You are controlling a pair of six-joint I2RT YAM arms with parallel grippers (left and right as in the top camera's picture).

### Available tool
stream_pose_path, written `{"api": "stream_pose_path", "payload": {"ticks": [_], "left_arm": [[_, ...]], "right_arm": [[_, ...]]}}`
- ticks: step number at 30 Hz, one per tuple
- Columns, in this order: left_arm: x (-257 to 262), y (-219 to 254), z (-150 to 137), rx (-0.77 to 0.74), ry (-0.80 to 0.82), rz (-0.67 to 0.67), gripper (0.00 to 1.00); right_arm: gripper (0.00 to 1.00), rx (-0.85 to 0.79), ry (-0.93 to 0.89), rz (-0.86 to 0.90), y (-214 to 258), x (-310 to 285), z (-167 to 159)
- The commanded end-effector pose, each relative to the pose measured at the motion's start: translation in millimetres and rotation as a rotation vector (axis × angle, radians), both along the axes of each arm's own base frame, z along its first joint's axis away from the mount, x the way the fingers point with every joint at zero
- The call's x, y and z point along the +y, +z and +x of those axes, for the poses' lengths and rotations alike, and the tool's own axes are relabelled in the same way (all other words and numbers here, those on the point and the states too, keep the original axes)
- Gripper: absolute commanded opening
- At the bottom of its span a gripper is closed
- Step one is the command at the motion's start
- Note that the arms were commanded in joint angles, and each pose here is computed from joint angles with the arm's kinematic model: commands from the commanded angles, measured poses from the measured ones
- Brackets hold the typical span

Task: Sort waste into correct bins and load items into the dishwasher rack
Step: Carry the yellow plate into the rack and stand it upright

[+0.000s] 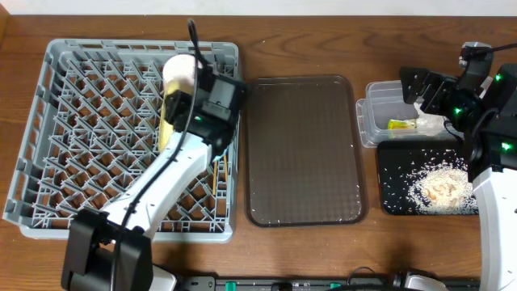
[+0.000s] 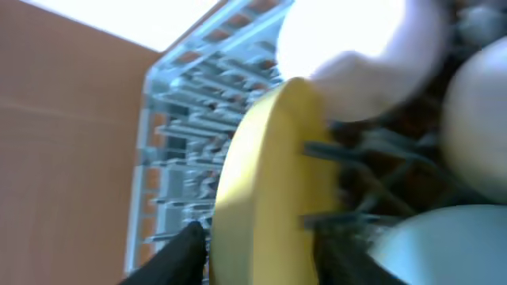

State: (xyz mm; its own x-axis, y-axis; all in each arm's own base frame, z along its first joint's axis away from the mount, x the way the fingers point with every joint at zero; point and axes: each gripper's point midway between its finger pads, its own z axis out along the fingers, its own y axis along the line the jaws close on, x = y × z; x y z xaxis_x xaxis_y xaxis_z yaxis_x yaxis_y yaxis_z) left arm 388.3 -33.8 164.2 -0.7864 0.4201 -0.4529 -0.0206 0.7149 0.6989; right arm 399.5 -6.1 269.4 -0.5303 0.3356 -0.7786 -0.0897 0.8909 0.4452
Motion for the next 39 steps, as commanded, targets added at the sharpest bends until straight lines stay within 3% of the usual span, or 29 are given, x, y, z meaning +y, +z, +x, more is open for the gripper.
{"api": "stream_pose_path", "payload": {"ticks": [1,4,9,14,21,25,39], "left_arm": [[-15.8,-10.4,-0.2,-0.011,-0.004,-0.111,0.59],[-23.9,-5.6,1.9,-0.032,-0.006,-0.186,0.66],[-76.0,-1.6,-5.1,0.043,-0.178,-0.488,0.68],[-92.6,12.2,-24.0,0.047,-0.166,-0.683,0.69],[-92.5,8.7,-54.0,0.117,-0.062,-0.798,0.69],[-108.5,-8.3,-75.8,0.256,-0.052,-0.891,0.59],[-94.7,-68.2,-114.4,0.395,0.092,-0.876,0.40]], "right_arm": [[0.99,-0.006,0.009,-0.005,1.1,-0.5,-0.6],[0.99,-0.006,0.009,-0.005,1.1,-0.5,-0.6],[0.99,-0.006,0.009,-0.005,1.1,-0.5,-0.6],[0.99,-0.006,0.009,-0.005,1.1,-0.5,-0.6],[0.99,-0.006,0.009,-0.005,1.1,-0.5,-0.6],[0.99,-0.006,0.009,-0.005,1.1,-0.5,-0.6],[0.99,-0.006,0.009,-0.005,1.1,-0.5,-0.6]]}}
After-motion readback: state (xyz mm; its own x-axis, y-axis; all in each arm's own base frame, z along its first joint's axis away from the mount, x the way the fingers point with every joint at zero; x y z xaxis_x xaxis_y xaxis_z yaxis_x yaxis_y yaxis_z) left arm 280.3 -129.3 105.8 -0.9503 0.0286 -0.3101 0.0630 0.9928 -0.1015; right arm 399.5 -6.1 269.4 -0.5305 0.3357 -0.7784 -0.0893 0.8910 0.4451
